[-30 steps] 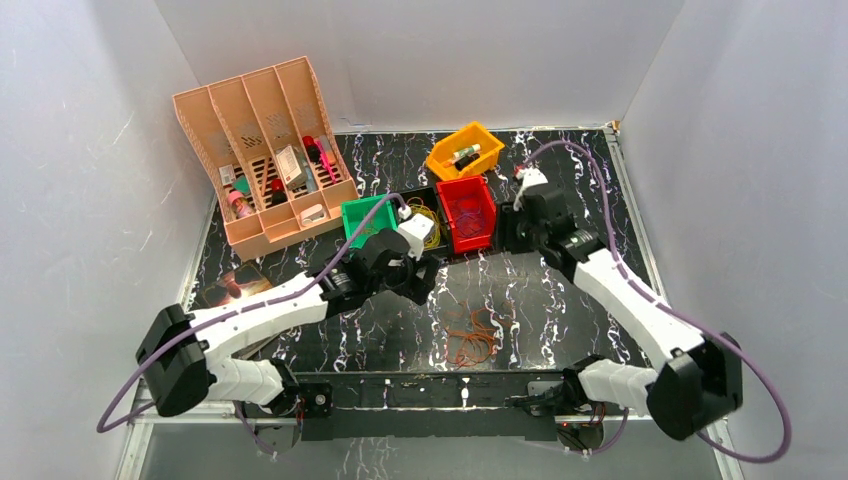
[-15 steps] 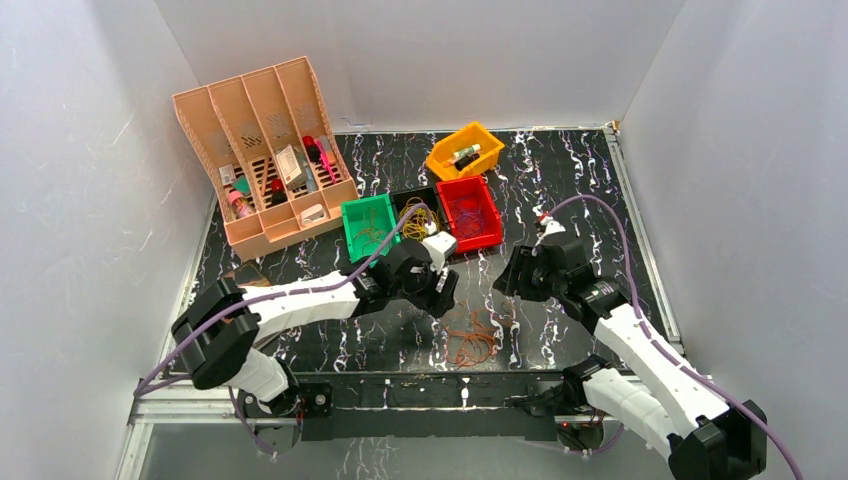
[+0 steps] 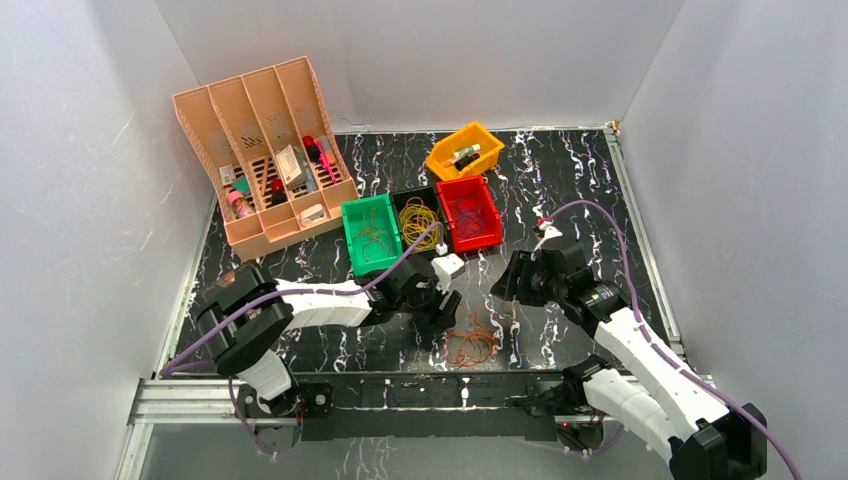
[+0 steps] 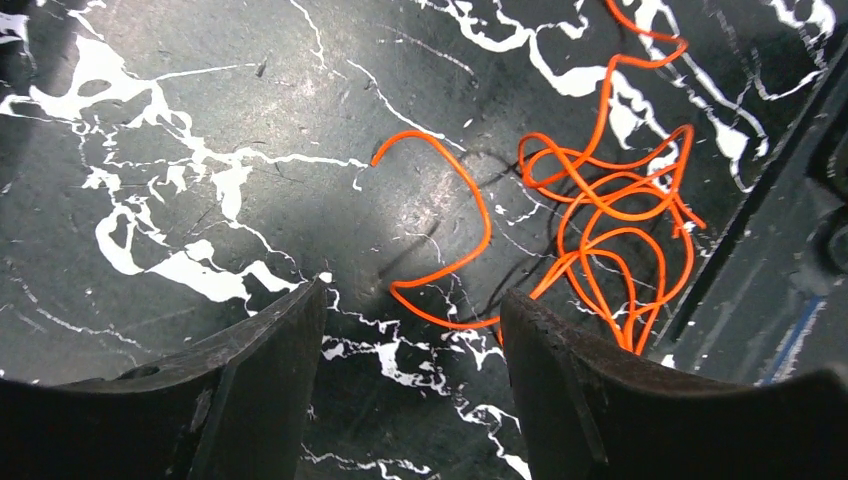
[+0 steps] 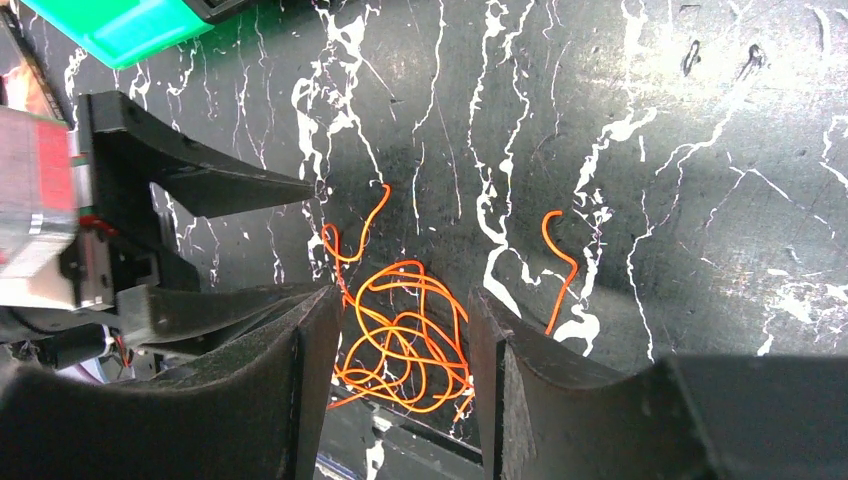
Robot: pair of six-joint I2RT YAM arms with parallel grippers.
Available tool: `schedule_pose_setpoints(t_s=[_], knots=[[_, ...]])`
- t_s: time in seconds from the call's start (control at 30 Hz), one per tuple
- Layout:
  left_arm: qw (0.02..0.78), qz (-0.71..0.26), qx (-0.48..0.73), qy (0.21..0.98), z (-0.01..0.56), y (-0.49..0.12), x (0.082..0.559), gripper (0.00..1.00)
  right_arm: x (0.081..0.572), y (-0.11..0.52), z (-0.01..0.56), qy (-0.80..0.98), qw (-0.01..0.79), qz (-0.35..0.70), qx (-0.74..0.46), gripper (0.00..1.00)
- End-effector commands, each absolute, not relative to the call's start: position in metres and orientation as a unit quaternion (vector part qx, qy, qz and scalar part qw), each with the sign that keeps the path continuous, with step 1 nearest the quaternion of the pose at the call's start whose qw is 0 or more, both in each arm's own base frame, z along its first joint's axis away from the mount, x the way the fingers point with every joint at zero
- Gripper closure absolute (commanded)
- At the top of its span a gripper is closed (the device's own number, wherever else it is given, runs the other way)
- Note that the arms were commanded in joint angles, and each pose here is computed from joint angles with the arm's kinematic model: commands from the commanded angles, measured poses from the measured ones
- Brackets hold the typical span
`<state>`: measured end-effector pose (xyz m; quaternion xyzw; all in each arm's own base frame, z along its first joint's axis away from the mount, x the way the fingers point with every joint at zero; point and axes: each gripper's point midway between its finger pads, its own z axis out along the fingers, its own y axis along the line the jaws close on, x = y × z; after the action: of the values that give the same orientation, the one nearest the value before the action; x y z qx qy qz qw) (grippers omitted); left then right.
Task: Untangle the cables
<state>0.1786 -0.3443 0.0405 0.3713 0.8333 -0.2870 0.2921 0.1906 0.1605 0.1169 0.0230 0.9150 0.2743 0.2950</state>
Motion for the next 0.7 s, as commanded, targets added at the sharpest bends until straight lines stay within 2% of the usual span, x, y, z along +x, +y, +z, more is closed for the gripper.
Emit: schedule_pose_setpoints(t_s=[0.0,0.23,0.4,0.47,0.57,0.67], knots=[[0.307,-0.3,0.403,0.808,0.042,-0.359,0.182,0.39,0.198,0.166,0.133,0.904,0.315,0.289,0.012,0.42],[0.292,-0.299,0.411,0.81,0.028,-0.362,0.181,0.45,0.197,0.166,0.136,0.902,0.319,0.29,0.011,0.42],[0.281,-0.306,0.411,0.812,0.025,-0.366,0.179,0.63,0.196,0.166,0.136,0.902,0.317,0.292,0.011,0.42],[0.28,-0.306,0.408,0.813,0.024,-0.365,0.178,0.75,0.196,0.166,0.135,0.902,0.317,0.292,0.011,0.42],[0.284,-0.303,0.404,0.815,0.027,-0.364,0.18,1.0,0.197,0.168,0.136,0.902,0.317,0.294,0.01,0.42],[0.293,-0.297,0.404,0.814,0.035,-0.364,0.184,1.0,0.197,0.167,0.135,0.902,0.317,0.293,0.011,0.42]])
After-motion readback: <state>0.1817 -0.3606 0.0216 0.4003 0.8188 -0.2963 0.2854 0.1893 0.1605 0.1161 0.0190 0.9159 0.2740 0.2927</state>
